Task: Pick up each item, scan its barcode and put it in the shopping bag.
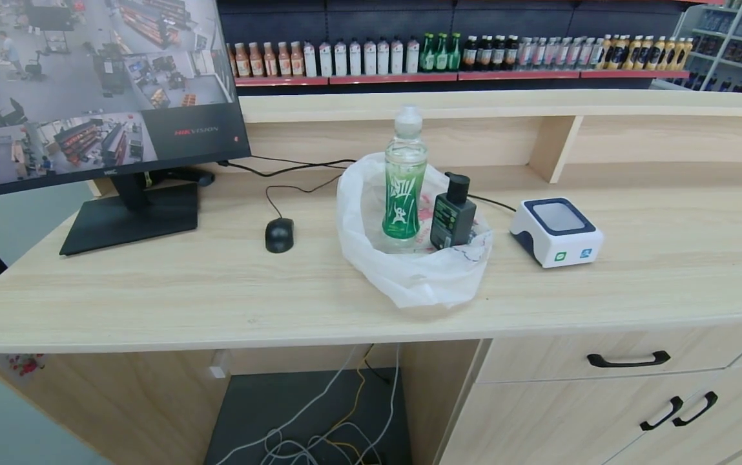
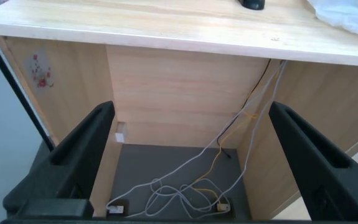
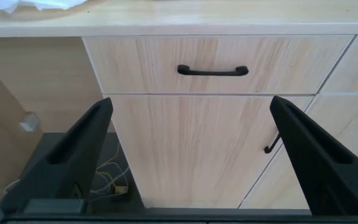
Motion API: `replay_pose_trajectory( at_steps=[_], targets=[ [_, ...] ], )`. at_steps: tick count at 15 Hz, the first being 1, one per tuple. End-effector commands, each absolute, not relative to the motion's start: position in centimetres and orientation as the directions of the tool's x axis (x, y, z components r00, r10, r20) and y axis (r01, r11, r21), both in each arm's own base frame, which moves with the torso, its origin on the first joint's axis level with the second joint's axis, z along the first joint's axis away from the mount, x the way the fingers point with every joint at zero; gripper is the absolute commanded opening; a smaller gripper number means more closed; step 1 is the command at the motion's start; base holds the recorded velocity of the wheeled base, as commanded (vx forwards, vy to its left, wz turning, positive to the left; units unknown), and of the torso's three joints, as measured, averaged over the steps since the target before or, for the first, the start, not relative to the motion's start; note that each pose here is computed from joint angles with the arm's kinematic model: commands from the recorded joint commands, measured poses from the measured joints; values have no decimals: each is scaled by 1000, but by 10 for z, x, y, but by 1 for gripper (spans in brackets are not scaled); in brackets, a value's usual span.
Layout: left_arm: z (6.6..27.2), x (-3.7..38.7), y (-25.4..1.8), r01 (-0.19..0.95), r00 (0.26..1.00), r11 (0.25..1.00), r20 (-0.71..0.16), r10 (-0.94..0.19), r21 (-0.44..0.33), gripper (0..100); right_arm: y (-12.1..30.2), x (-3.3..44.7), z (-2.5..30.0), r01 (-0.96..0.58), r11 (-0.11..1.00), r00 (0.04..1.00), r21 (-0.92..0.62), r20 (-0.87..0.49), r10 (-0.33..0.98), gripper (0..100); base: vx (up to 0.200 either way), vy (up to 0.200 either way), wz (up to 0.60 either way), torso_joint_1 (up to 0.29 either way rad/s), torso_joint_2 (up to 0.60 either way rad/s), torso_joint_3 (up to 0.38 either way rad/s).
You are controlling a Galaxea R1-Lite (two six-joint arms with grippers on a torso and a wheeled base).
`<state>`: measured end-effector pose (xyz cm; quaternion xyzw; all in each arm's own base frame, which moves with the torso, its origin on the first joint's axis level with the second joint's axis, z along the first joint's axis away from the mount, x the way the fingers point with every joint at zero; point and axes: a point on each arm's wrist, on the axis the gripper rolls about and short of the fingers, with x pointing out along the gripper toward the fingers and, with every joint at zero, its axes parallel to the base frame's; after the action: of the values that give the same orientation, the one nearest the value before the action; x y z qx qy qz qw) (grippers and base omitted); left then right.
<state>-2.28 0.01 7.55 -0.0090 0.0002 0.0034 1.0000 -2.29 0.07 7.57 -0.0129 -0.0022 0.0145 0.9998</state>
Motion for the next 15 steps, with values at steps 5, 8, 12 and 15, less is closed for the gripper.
replay_pose_trajectory(
  at_steps=[5,8,12,15],
  targets=[
    [75,-23,0,-8,1000,1000,0,8,-20,100,1,-23,76,-29,999,1000,-26,3,29,100,0,-200,0,5,1,4],
    [75,-23,0,-8,1000,1000,-2,8,-21,100,1,-23,76,-29,999,1000,-28,3,29,100,0,-200,0,1,4,1],
    [75,-23,0,-8,1000,1000,0,8,-21,100,1,-23,76,-28,999,1000,-26,3,28,100,0,-200,0,4,2,2],
    [75,-23,0,-8,1000,1000,-2,8,-23,100,1,-23,76,-28,999,1000,-26,3,28,100,0,-200,0,-1,4,2]
  ],
)
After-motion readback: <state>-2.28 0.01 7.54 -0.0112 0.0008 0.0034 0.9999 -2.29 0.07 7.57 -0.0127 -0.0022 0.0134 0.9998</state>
